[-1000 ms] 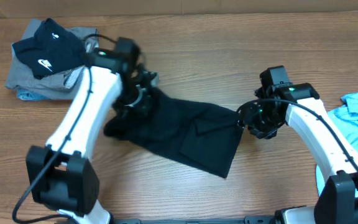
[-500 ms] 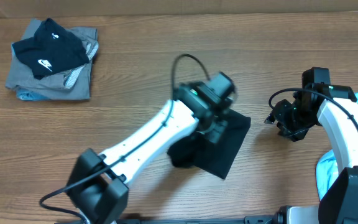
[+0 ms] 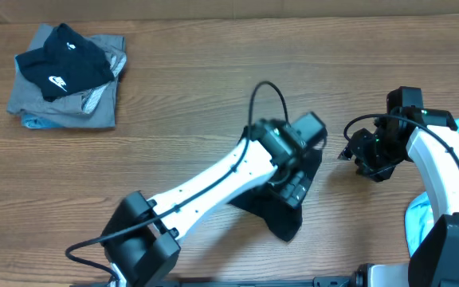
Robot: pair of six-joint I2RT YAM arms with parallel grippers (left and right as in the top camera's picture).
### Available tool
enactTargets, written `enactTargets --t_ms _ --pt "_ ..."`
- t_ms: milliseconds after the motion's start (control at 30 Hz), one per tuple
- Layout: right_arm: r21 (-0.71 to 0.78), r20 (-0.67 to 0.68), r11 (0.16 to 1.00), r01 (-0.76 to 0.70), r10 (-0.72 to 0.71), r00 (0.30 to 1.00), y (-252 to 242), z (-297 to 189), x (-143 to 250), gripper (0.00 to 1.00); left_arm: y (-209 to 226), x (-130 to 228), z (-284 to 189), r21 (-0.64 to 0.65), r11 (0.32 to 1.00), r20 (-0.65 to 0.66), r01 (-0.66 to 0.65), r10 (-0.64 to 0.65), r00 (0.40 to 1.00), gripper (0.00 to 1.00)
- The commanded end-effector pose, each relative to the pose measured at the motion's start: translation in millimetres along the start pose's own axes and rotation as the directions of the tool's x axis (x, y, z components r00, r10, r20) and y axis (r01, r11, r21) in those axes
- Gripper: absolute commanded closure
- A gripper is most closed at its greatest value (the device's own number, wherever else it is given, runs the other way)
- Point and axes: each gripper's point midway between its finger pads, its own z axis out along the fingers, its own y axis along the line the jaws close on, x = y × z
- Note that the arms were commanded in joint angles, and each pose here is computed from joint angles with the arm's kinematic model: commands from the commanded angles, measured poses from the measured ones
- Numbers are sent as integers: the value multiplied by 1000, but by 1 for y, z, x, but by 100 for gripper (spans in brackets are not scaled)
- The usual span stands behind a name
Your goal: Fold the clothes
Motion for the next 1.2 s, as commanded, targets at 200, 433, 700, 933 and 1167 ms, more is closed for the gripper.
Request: enactTargets --t_ms 200,433,700,933,1167 --pt "-91 1 984 153 -154 988 21 -11 7 44 71 -23 -44 -105 993 52 61 -56 997 0" --pt "-85 5 986 146 -146 989 19 -12 6 43 106 -1 -25 47 986 -70 160 -156 985 12" --pt "-86 20 985 149 -148 989 20 -12 2 43 70 23 16 398 908 -147 131 -78 986 23" --pt "-91 37 989 114 -111 993 13 -15 -6 43 42 28 34 449 891 -133 76 -17 991 96" --pt "-98 55 993 67 -62 997 1 -19 -16 43 -5 -21 5 599 800 35 4 -31 999 96"
